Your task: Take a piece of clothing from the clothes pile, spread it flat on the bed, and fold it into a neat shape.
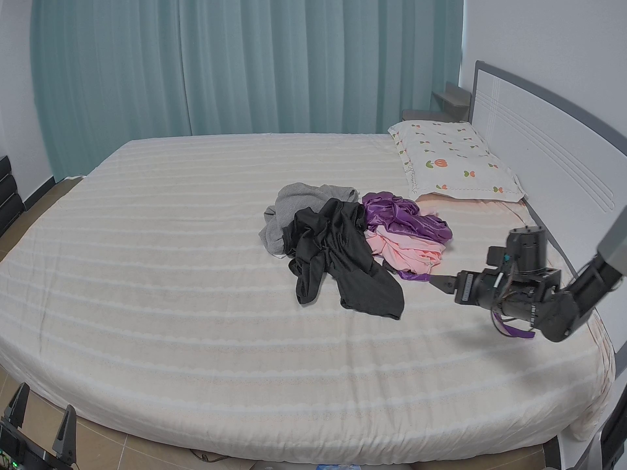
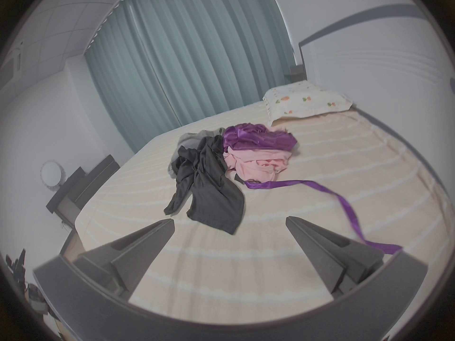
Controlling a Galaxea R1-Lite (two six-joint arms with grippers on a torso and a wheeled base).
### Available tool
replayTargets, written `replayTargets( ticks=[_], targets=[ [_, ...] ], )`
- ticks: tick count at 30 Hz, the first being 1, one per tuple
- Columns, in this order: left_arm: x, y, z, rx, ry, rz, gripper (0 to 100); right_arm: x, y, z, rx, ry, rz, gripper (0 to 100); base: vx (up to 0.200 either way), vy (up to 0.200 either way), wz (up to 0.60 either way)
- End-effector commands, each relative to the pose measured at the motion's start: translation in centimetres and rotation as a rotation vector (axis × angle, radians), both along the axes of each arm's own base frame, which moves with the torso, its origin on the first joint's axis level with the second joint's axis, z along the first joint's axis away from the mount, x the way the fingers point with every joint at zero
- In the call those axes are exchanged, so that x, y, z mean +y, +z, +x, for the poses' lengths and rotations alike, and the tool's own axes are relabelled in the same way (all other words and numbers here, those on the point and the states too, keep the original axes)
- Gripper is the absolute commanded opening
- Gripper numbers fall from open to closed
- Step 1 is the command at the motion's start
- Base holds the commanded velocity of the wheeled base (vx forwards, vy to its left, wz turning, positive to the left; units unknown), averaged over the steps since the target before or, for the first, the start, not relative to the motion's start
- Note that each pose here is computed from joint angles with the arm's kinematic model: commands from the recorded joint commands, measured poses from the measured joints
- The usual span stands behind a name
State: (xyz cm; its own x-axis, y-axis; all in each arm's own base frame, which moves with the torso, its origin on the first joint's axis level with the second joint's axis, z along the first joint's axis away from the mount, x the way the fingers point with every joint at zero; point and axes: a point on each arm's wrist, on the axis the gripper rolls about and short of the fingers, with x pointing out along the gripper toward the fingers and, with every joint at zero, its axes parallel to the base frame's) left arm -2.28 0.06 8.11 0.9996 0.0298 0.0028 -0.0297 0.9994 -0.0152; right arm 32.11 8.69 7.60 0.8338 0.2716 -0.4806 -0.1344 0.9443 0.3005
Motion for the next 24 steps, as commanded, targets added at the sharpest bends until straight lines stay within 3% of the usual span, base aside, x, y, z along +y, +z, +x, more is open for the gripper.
replayTargets(
  ticks=[1, 10, 24],
  targets=[
    [0.0, -0.5, 0.0, 0.004, 0.001, 0.0, 100, 4.2, -9.2, 7.6, 0.111, -0.028, 0.068, 100, 0.0, 0.0, 0.0],
    [0.0, -0.5, 0.0, 0.004, 0.001, 0.0, 100, 6.4, -12.6, 10.8, 0.227, -0.061, 0.121, 100, 0.0, 0.0, 0.0],
    [0.0, -0.5, 0.0, 0.004, 0.001, 0.0, 100, 7.5, -13.2, 12.5, 0.264, -0.031, 0.139, 100, 0.0, 0.0, 0.0]
  ],
)
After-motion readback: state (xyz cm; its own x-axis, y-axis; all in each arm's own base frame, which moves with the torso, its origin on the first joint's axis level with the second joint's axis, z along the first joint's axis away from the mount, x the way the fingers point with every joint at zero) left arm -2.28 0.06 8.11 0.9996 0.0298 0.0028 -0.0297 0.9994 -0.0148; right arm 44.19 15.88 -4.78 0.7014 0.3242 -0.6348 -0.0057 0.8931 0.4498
